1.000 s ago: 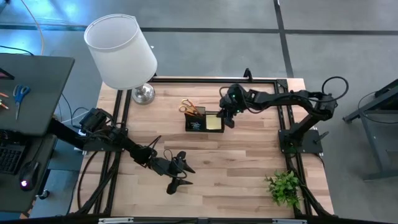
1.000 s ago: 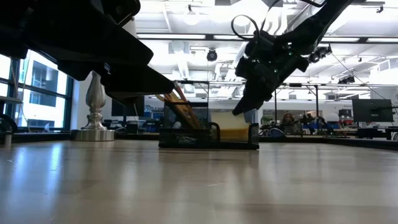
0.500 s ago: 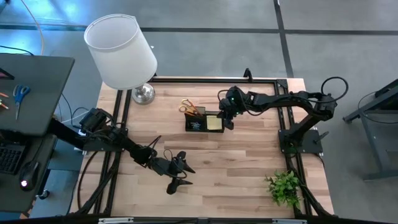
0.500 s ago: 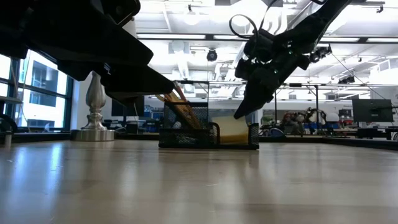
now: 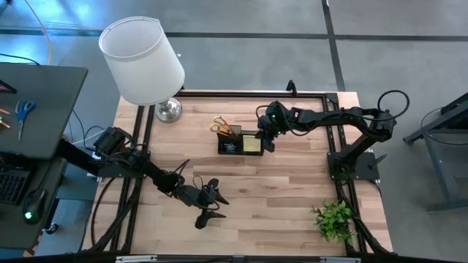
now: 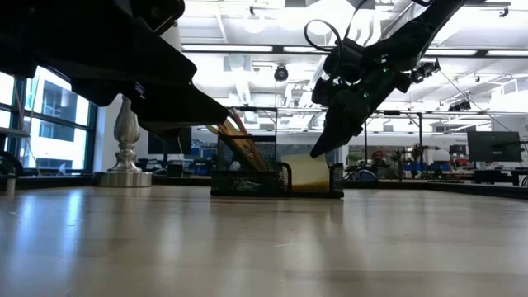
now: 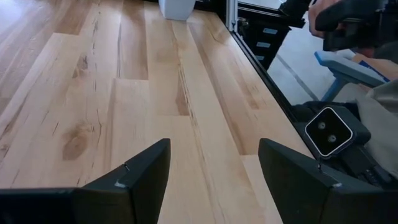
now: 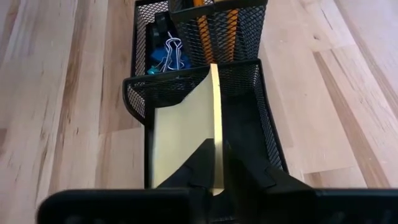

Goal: Pick and place office supplies into organizer
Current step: Put the yellow sticky notes into the black desk organizer

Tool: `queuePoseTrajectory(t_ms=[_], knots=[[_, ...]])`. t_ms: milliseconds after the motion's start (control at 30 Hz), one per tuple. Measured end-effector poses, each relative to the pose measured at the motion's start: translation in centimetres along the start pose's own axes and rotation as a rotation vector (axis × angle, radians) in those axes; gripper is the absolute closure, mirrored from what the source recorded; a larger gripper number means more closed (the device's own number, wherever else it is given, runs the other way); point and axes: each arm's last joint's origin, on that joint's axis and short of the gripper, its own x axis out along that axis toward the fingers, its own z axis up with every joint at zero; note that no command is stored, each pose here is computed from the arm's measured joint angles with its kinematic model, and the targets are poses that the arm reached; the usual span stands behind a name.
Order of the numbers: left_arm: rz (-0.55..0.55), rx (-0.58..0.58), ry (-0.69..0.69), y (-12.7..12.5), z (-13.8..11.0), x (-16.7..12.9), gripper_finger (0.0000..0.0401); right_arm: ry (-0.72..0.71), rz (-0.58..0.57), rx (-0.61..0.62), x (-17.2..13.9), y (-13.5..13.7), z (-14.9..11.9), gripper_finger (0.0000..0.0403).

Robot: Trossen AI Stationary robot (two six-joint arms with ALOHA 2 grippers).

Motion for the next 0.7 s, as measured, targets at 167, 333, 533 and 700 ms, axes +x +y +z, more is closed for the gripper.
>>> queuePoseTrajectory(t_ms=[167, 333, 533, 700], knots=[[0.0, 0.0, 0.0, 0.0, 0.0, 0.0, 0.0169, 0.001, -0.006, 0.0, 0.0, -0.02, -0.01, 0.0333], [0.0, 0.0, 0.0, 0.0, 0.0, 0.0, 0.0169, 0.002, -0.006, 0.011, 0.0, -0.02, -0.01, 0.0303], [0.0, 0.0, 0.0, 0.0, 0.0, 0.0, 0.0169, 0.005, -0.006, 0.017, 0.0, -0.01, -0.05, 0.028], [0.0, 0.0, 0.0, 0.0, 0.0, 0.0, 0.0169, 0.018, -0.056, 0.019, 0.0, -0.15, -0.14, 0.0272]])
